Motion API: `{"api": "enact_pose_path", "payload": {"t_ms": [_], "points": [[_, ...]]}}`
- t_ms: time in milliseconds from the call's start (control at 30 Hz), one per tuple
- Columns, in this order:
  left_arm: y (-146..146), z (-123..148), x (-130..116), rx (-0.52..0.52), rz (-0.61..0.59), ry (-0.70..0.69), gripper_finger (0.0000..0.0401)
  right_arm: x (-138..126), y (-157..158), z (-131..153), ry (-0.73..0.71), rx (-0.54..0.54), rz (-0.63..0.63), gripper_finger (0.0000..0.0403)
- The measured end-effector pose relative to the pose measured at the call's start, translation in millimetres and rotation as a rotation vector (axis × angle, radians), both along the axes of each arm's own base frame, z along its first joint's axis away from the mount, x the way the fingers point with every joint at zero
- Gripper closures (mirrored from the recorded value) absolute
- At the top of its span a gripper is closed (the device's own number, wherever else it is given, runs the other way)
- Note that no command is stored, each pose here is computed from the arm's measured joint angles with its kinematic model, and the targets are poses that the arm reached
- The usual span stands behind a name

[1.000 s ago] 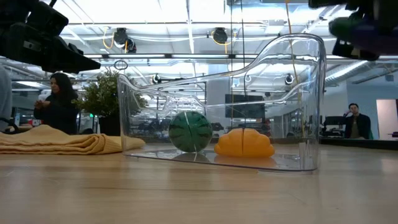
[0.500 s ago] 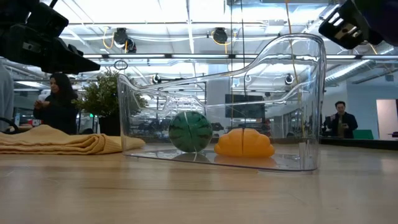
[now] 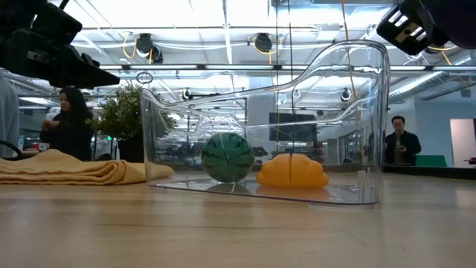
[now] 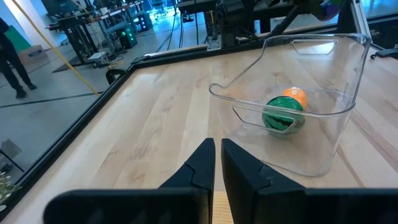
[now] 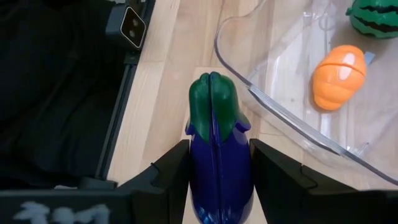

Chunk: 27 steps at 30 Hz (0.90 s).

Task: Pick and placing Produce into tupperware
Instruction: Put the purple eggplant into the transparent bin

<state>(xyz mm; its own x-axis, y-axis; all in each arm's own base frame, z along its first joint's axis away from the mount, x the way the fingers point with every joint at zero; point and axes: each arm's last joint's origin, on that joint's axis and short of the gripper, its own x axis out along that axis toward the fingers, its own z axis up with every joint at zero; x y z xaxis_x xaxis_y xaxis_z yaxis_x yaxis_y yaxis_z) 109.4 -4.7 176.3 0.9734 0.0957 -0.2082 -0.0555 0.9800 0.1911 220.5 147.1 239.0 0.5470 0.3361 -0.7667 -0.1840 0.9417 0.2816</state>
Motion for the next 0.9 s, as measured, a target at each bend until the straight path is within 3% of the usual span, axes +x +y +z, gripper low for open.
{"api": "enact_pose_path", "payload": {"t_ms": [367,700,900], "points": [[0.0,0.0,0.0,0.000,0.000,0.000,0.0368,2.6,1.8,2.8,-0.038,0.022,0.003,0.0257],[0.0,0.1,0.0,-0.001,0.000,-0.002,0.0368,0.3,0.2,26.7,-0.212,0.072,0.056,0.0257],[0.0,0.2,0.0,-0.001,0.000,-0.002,0.0368,-6.0,-5.9,54.2,-0.396,0.118,0.086,0.0257]]}}
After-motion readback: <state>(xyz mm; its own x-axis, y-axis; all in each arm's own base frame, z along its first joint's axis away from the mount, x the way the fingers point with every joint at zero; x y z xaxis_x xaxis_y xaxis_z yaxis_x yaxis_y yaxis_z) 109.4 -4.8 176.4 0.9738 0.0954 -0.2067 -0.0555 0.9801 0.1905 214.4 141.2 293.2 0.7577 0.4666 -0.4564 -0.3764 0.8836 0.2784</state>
